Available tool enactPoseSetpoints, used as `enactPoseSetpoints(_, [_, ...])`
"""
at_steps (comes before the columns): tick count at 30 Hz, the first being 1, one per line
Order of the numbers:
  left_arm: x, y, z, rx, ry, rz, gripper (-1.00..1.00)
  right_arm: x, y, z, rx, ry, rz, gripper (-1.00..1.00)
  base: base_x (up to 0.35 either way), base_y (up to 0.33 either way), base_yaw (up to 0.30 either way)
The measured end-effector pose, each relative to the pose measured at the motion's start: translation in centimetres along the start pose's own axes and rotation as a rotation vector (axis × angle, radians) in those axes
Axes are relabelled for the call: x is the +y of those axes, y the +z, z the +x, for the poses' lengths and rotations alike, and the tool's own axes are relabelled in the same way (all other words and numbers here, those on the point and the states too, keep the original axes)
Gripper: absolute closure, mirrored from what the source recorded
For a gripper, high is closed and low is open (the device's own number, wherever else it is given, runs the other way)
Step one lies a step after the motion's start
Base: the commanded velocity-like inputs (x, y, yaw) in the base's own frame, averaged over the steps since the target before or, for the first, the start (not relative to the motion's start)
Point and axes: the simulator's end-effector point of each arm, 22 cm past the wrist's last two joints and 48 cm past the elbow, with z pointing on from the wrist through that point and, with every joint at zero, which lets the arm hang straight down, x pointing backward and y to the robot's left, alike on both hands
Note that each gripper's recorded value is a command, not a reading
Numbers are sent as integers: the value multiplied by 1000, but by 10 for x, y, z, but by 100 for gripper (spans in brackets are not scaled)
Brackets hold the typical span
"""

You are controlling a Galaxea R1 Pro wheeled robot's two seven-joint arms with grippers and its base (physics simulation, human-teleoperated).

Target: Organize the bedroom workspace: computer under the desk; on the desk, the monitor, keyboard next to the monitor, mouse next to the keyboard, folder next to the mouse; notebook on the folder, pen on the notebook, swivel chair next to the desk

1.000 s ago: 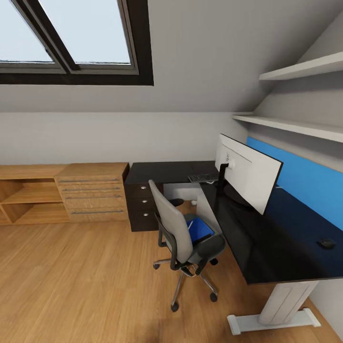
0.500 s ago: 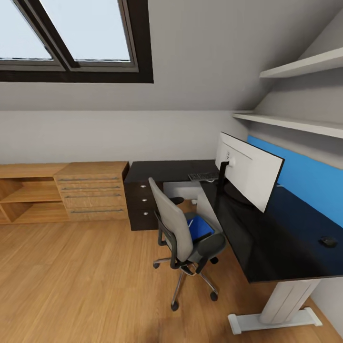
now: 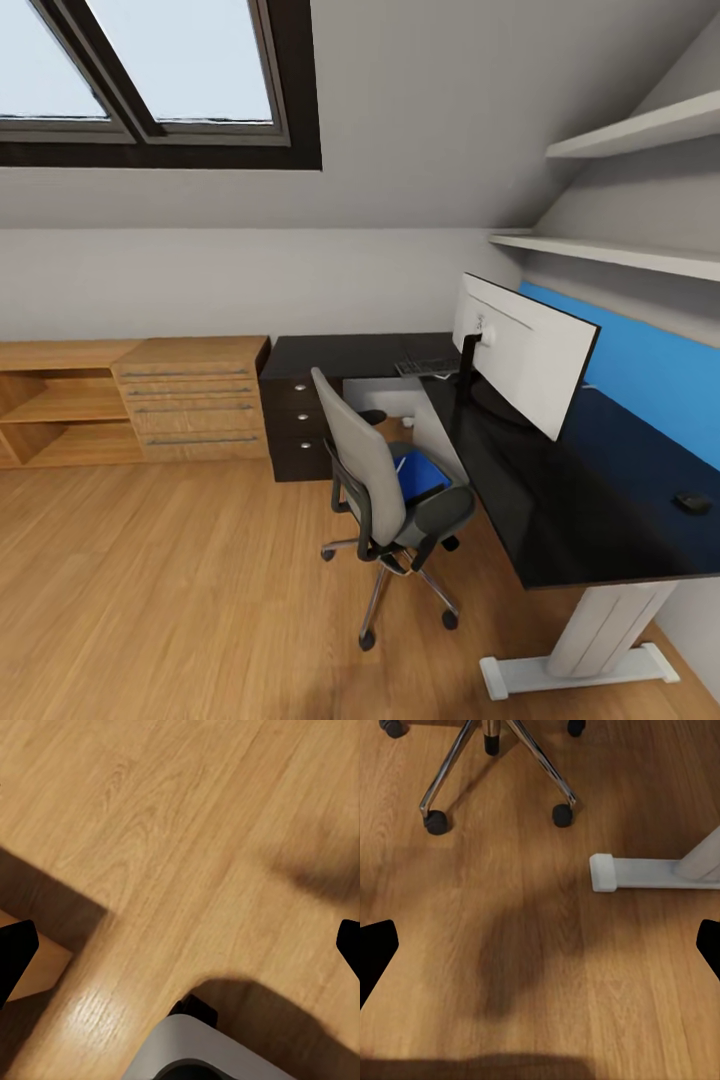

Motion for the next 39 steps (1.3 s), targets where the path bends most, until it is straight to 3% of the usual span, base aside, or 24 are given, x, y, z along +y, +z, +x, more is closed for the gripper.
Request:
enactPoseSetpoints(33, [1, 43, 27, -3, 0, -2, -100, 6, 32, 47, 31, 11, 12, -100, 0, 0, 0])
enactPoseSetpoints(39, [1, 52, 33, -3, 0, -1, -100, 11, 21, 94, 124, 3, -2, -100, 0, 0, 0])
